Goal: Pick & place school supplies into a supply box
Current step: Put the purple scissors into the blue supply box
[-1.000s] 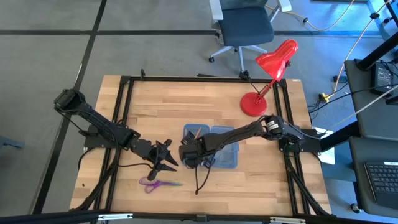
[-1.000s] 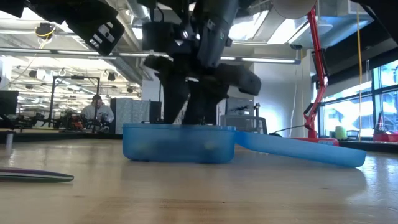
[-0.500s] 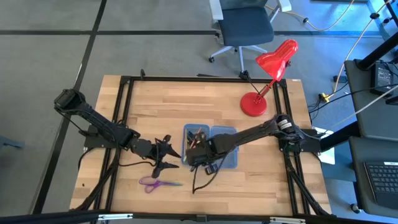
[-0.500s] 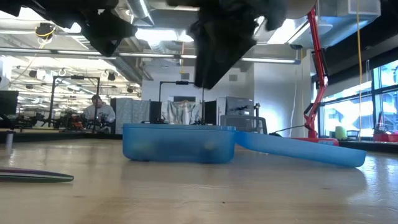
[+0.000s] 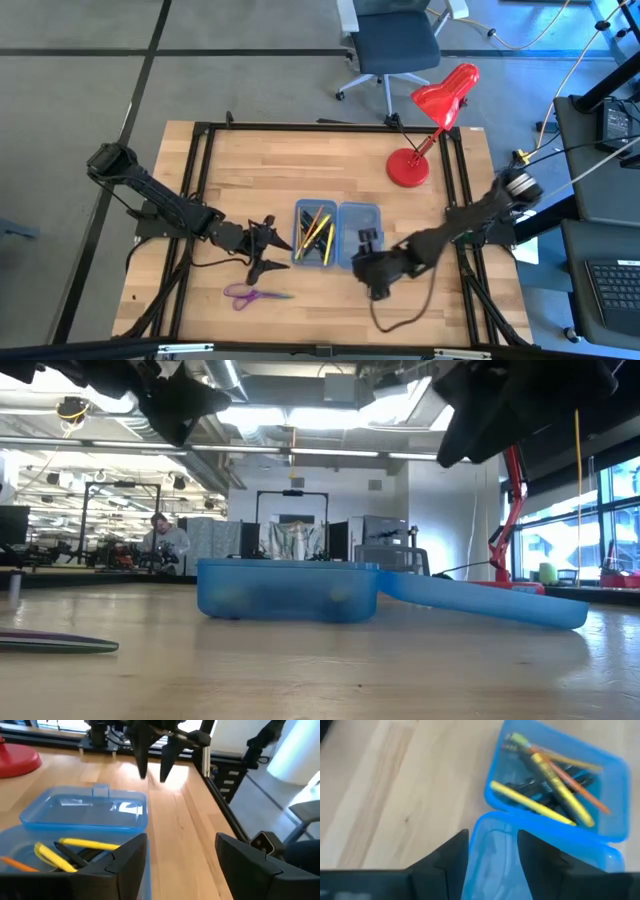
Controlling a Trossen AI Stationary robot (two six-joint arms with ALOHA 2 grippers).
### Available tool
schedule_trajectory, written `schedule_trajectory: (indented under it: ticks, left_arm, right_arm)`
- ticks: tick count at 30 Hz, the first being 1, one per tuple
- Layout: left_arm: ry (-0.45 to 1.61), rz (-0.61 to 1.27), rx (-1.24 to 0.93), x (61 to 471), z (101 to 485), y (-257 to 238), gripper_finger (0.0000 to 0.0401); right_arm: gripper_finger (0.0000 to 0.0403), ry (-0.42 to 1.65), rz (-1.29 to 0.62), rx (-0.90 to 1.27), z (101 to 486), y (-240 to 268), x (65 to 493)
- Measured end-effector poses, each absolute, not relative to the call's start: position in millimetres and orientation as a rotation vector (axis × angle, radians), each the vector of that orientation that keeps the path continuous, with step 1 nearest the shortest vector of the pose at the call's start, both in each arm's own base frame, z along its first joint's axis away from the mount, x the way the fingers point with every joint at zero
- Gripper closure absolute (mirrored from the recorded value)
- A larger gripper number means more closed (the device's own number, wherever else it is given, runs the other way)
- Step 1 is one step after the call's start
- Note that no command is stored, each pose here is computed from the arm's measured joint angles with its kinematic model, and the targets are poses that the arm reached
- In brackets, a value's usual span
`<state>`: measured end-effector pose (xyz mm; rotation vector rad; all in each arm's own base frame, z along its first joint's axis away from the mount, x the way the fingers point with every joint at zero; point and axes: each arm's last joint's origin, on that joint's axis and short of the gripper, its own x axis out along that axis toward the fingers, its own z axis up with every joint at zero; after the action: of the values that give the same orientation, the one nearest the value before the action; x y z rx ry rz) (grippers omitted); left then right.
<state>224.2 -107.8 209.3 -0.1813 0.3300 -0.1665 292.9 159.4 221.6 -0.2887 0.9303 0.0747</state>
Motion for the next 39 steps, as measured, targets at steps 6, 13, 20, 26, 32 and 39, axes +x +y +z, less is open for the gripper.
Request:
schedule_trajectory:
  ticks: [6, 13, 20, 26, 32, 39]
  left_arm:
    - [0.475, -0.163, -0.104, 224, 234, -132, 0.0181]
    - [0.866, -0.012, -0.119, 212, 238, -171, 0.0189]
    - [1.196, 0.08, -0.273, 208, 193, -200, 0.0199]
    - [1.41, 0.124, -0.368, 203, 165, -213, 0.021]
    - [1.448, 0.179, -0.35, 201, 153, -216, 0.0223]
    - [1.5, 0.207, -0.311, 202, 137, -219, 0.0235]
  right_arm:
    - [0.0231, 0.818, -0.051, -0.244, 223, 153, 257]
    - [0.0231, 0.755, -0.14, -0.175, 217, 145, 242]
    - [0.0231, 0.733, -0.137, -0.189, 210, 143, 245]
    - [0.0231, 0.721, -0.14, -0.185, 211, 143, 246]
    - [0.0231, 0.719, -0.142, -0.185, 211, 143, 246]
    - [0.0231, 0.718, -0.142, -0.185, 211, 143, 246]
